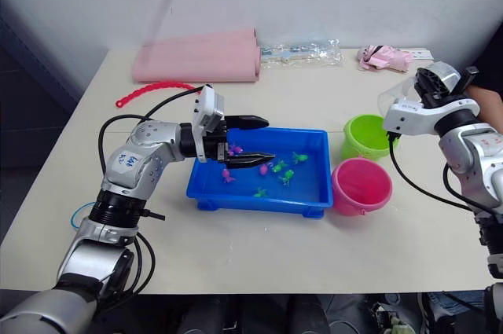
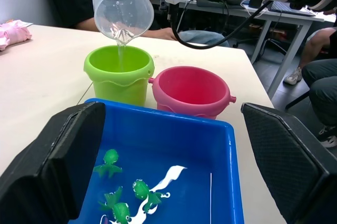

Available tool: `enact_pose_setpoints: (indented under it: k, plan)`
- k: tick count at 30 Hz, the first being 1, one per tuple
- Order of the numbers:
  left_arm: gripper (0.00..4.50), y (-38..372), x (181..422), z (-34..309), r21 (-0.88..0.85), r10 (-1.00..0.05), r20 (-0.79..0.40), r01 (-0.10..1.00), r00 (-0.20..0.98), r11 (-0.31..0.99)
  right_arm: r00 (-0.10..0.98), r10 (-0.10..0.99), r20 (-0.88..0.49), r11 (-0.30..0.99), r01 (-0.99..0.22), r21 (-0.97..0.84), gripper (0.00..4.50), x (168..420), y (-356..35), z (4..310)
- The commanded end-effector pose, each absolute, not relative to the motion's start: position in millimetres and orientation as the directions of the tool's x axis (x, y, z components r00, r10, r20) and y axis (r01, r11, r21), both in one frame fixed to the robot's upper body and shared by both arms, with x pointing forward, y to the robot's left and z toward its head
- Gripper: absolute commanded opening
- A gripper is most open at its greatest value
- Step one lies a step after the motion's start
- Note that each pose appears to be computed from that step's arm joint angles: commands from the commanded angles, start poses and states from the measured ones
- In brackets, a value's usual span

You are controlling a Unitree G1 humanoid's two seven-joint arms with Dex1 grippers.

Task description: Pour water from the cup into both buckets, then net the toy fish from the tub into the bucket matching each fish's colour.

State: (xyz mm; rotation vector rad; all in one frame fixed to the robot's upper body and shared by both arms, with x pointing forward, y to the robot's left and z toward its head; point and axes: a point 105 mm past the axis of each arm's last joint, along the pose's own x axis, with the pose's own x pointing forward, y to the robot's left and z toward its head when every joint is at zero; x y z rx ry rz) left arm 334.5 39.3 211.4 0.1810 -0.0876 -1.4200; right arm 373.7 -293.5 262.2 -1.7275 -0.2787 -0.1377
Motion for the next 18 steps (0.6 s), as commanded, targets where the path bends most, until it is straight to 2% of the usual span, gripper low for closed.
enact_pose_setpoints:
  k: [1, 4, 8, 10, 12, 15, 18]
  plan:
    - [4.50, 39, 331, 225, 0.211, -0.991, -0.023, 0.970, 0.130, 0.122, 0.954, 0.000, 0.301, 0.072, 0.300, -0.951, 0.07, 369, -316, 275]
    - [4.50, 37, 326, 225, 0.200, -0.995, -0.020, 0.976, 0.097, 0.091, 0.947, -0.125, 0.295, 0.396, 0.320, -0.861, 0.07, 364, -335, 269]
    - [4.50, 34, 318, 228, 0.196, -0.998, -0.013, 0.979, 0.061, 0.057, 0.943, -0.185, 0.277, 0.619, 0.331, -0.713, 0.07, 352, -342, 264]
    - [4.50, 32, 310, 232, 0.185, -1.000, 0.002, 0.982, 0.023, 0.023, 0.932, -0.256, 0.259, 0.702, 0.363, -0.613, 0.07, 342, -354, 259]
    - [4.50, 30, 300, 238, 0.163, -0.999, 0.019, 0.986, -0.026, -0.023, 0.917, -0.315, 0.246, 0.826, 0.392, -0.404, 0.07, 328, -363, 254]
    - [4.50, 31, 291, 242, 0.136, -0.998, 0.026, 0.989, -0.061, -0.057, 0.902, -0.369, 0.225, 0.887, 0.414, -0.202, 0.07, 311, -371, 248]
    - [4.50, 36, 284, 239, 0.106, -0.996, 0.009, 0.991, -0.084, -0.083, 0.871, -0.467, 0.151, 0.883, 0.469, 0.027, 0.07, 281, -391, 222]
